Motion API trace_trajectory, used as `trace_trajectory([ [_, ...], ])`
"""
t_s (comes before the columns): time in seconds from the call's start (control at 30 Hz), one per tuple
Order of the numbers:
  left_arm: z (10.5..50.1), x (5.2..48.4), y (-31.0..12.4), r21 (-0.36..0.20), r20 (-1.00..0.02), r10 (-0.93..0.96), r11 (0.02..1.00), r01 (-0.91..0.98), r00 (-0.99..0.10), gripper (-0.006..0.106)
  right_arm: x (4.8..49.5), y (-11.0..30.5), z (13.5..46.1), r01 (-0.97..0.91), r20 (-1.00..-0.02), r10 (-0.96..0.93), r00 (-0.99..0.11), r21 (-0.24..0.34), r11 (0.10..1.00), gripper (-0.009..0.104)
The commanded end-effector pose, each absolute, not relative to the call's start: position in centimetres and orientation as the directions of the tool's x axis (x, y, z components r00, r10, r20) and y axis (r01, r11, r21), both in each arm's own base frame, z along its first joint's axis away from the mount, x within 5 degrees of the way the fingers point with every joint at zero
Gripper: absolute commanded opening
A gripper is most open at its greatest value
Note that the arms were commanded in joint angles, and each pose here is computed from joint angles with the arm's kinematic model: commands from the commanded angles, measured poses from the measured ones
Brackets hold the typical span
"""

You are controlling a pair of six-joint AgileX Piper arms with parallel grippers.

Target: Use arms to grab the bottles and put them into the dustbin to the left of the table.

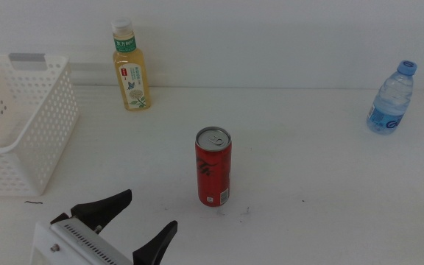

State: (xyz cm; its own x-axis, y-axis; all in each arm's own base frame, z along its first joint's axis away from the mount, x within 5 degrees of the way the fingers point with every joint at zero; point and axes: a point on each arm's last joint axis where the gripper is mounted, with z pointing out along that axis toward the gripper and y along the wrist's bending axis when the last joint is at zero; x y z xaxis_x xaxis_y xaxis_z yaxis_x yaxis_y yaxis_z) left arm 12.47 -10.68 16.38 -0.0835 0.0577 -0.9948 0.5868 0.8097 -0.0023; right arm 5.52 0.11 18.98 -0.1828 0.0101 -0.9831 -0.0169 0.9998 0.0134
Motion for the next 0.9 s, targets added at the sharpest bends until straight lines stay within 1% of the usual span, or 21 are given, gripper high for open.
trace_trajectory([
  [0.0, 16.5, 12.5, -10.7, -0.005, -0.997, 0.044, 0.811, 0.584, -0.069, 0.090, 5.5, 0.1, 18.9, -0.009, -0.985, -0.002, -0.175, 0.000, 1.000, 0.091],
  [0.17, 16.5, 12.4, -10.8, -0.003, -0.997, 0.046, 0.807, 0.590, -0.068, 0.090, 5.5, 0.1, 18.9, -0.009, -0.985, -0.002, -0.175, 0.000, 1.000, 0.091],
  [0.2, 16.4, 12.5, -10.7, -0.016, -0.996, 0.038, 0.812, 0.584, -0.079, 0.090, 5.5, 0.1, 18.9, -0.009, -0.985, -0.002, -0.175, 0.000, 1.000, 0.091],
  [0.27, 16.3, 12.8, -10.9, -0.018, -0.996, 0.037, 0.818, 0.574, -0.084, 0.090, 5.5, 0.1, 18.9, -0.009, -0.985, -0.002, -0.175, 0.000, 1.000, 0.091],
  [0.33, 16.2, 13.8, -11.4, -0.007, -0.993, 0.059, 0.825, 0.565, -0.100, 0.090, 5.5, 0.1, 18.9, -0.009, -0.985, -0.002, -0.175, 0.000, 1.000, 0.091],
  [0.43, 15.8, 15.2, -12.3, -0.026, -0.992, 0.050, 0.812, 0.583, -0.115, 0.090, 5.5, 0.1, 18.9, -0.009, -0.985, -0.002, -0.175, 0.000, 1.000, 0.091],
  [0.5, 15.4, 16.1, -12.9, -0.027, -0.992, 0.056, 0.795, 0.606, -0.117, 0.090, 5.5, 0.1, 18.9, -0.009, -0.985, -0.002, -0.175, 0.000, 1.000, 0.091],
  [0.63, 14.6, 18.2, -14.0, -0.060, -0.988, 0.045, 0.771, 0.634, -0.149, 0.090, 5.5, 0.1, 18.9, -0.009, -0.985, -0.002, -0.175, 0.000, 1.000, 0.091],
  [0.87, 13.4, 21.6, -16.4, -0.067, -0.988, 0.040, 0.764, 0.642, -0.150, 0.090, 5.5, 0.1, 18.9, -0.009, -0.985, -0.002, -0.175, 0.000, 1.000, 0.091],
])
